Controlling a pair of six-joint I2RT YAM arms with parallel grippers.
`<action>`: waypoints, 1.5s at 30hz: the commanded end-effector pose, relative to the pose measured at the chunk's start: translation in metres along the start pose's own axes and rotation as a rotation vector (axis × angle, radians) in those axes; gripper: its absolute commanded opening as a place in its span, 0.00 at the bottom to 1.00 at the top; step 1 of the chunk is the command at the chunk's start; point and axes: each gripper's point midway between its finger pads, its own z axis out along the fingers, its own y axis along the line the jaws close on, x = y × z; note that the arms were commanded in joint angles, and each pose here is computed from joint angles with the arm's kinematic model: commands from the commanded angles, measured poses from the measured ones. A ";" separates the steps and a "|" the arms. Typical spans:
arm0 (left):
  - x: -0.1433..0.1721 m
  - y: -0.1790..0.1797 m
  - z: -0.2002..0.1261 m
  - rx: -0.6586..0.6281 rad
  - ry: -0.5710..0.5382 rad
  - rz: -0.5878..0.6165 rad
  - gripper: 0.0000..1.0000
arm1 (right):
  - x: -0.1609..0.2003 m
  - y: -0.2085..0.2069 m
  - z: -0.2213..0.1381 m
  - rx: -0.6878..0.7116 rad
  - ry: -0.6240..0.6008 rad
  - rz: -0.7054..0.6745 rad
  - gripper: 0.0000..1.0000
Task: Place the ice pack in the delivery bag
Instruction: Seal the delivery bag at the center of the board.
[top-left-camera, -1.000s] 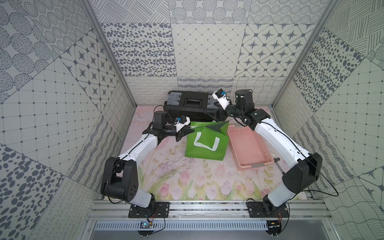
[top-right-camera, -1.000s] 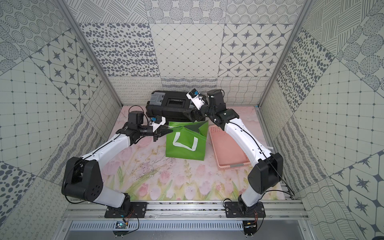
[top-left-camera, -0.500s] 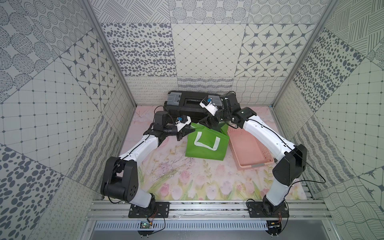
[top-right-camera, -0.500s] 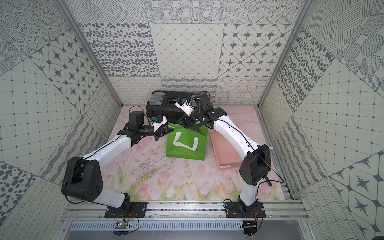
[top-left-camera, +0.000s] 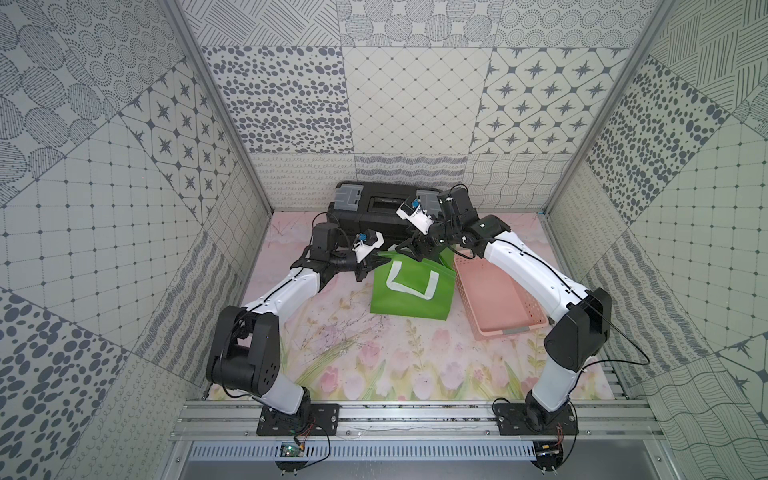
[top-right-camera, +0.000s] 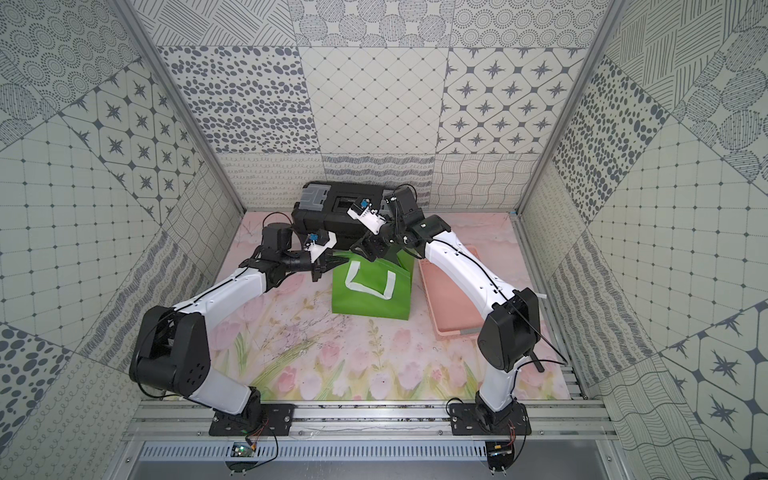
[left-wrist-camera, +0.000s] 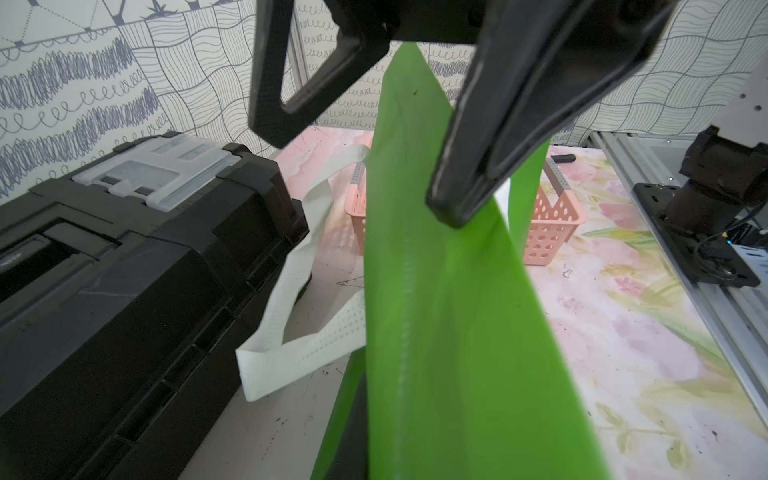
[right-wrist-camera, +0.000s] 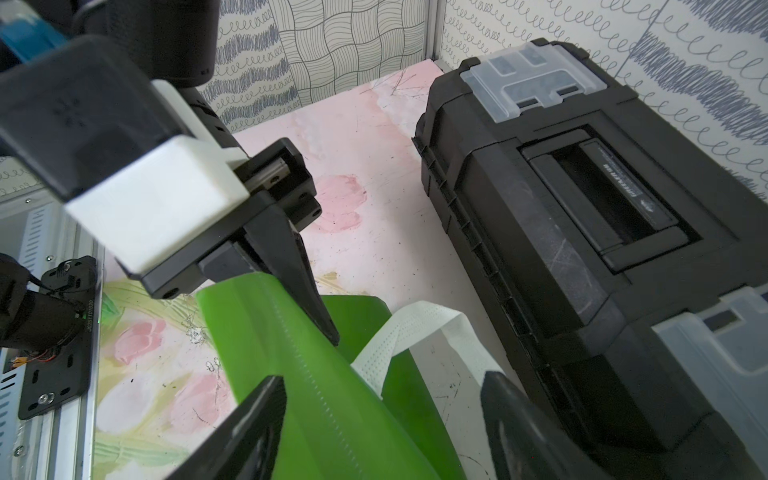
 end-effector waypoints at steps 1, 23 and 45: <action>-0.005 0.006 0.001 -0.018 -0.004 0.010 0.00 | 0.003 0.004 0.008 -0.023 0.002 -0.013 0.80; -0.001 -0.001 -0.009 -0.007 0.030 -0.015 0.08 | 0.058 -0.028 0.040 0.121 0.172 -0.010 0.71; -0.049 0.007 -0.030 -0.044 -0.014 -0.143 0.77 | 0.054 -0.033 0.040 0.145 0.147 -0.014 0.69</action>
